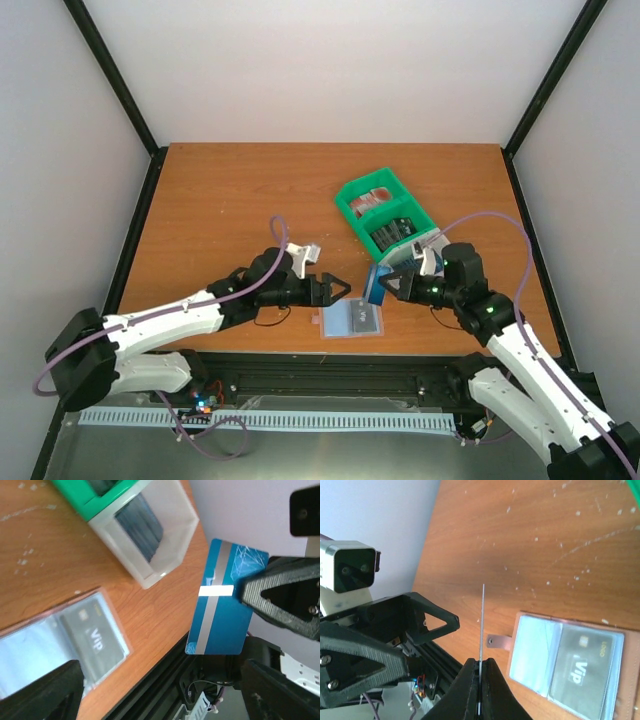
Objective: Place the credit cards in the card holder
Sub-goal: Insert the credit card into the card holder.
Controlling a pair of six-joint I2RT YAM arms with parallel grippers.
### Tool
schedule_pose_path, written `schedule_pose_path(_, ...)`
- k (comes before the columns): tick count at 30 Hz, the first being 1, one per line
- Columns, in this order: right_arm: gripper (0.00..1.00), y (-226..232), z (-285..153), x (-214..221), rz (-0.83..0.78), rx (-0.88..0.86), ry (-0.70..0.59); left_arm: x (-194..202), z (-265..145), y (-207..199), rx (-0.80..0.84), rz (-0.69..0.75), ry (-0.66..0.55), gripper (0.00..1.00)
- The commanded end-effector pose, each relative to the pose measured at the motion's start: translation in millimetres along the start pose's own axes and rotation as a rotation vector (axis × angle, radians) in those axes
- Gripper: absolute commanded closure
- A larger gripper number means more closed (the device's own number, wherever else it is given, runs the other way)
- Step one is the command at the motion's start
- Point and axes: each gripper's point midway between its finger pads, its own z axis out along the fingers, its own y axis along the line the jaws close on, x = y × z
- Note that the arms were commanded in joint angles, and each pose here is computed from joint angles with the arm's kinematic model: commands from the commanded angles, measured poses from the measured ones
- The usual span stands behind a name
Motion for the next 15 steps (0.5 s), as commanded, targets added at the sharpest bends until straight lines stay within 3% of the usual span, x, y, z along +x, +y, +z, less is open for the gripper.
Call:
schedule_pose_path(1, 0.97, 1.1, 16.3, 14.3, 0.049, -0.078, 0.042, 18.4, -1.3, 28.5, -0.083, -0.062, 0.028, 0.19)
schedule_pose_path(6, 0.97, -29.4, 50.1, 45.5, 0.095, 0.006, 0.162, 37.3, 7.1, 65.0, -0.200, -0.117, 0.080, 0.36)
schedule_pose_path(15, 0.97, -58.5, 82.7, 58.3, 0.095, 0.069, 0.232, 60.5, 25.6, 107.7, -0.348, -0.152, 0.176, 0.45)
